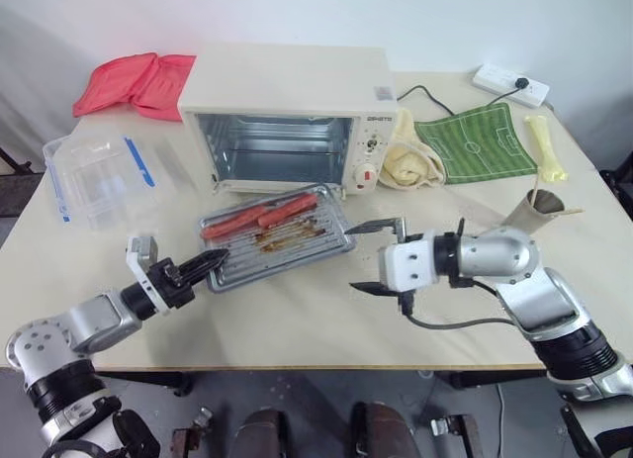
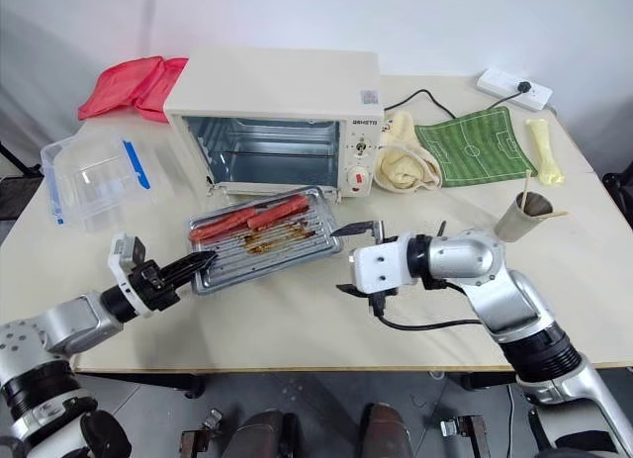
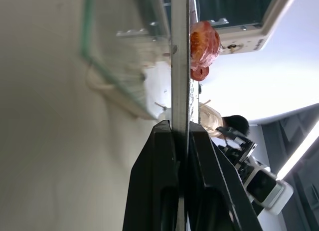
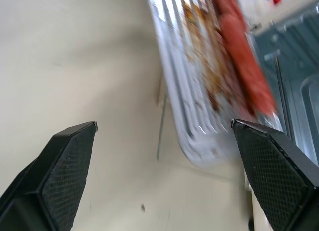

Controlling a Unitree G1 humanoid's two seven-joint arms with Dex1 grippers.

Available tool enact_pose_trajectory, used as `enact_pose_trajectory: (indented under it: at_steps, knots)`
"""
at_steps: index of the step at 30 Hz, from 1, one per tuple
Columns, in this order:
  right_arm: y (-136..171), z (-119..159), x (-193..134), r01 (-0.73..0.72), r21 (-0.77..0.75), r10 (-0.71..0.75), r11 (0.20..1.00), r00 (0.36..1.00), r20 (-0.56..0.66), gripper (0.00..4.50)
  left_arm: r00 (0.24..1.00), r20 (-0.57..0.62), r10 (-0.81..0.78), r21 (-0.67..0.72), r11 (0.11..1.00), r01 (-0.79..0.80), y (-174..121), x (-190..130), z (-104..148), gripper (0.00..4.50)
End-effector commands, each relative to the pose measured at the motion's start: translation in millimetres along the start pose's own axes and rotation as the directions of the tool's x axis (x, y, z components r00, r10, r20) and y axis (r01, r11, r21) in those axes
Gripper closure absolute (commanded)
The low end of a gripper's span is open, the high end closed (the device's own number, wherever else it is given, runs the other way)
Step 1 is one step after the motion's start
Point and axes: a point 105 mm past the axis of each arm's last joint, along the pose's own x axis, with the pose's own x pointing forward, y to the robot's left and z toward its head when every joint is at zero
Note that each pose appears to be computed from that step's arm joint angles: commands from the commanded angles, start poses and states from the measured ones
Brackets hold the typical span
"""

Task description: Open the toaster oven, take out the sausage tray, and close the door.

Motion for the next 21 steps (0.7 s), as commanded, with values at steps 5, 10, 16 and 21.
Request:
enact_pose_trajectory:
  at_steps: [5,10,16,21]
  knots:
    - [-16.5,-36.5,-15.4,0.080,0.046,-0.075,0.996,0.991,-0.114,0.01,0.973,0.230,-0.020,0.030,0.999,0.014,-20.9,-39.7,27.3,4.50]
    - [-10.8,-57.6,-10.6,0.078,0.072,-0.067,0.994,0.986,-0.150,0.93,0.942,0.336,0.016,0.003,1.000,-0.018,-20.6,-60.1,34.2,4.50]
    - [-8.0,-65.1,1.8,0.094,0.123,-0.079,0.988,0.989,-0.125,2.88,0.904,0.426,0.041,-0.001,0.999,-0.044,-16.8,-81.3,34.9,4.50]
    - [-4.8,-67.8,17.4,0.085,0.146,-0.071,0.986,0.993,-0.099,4.49,0.856,0.515,0.049,-0.002,0.998,-0.056,-15.7,-102.2,37.3,4.50]
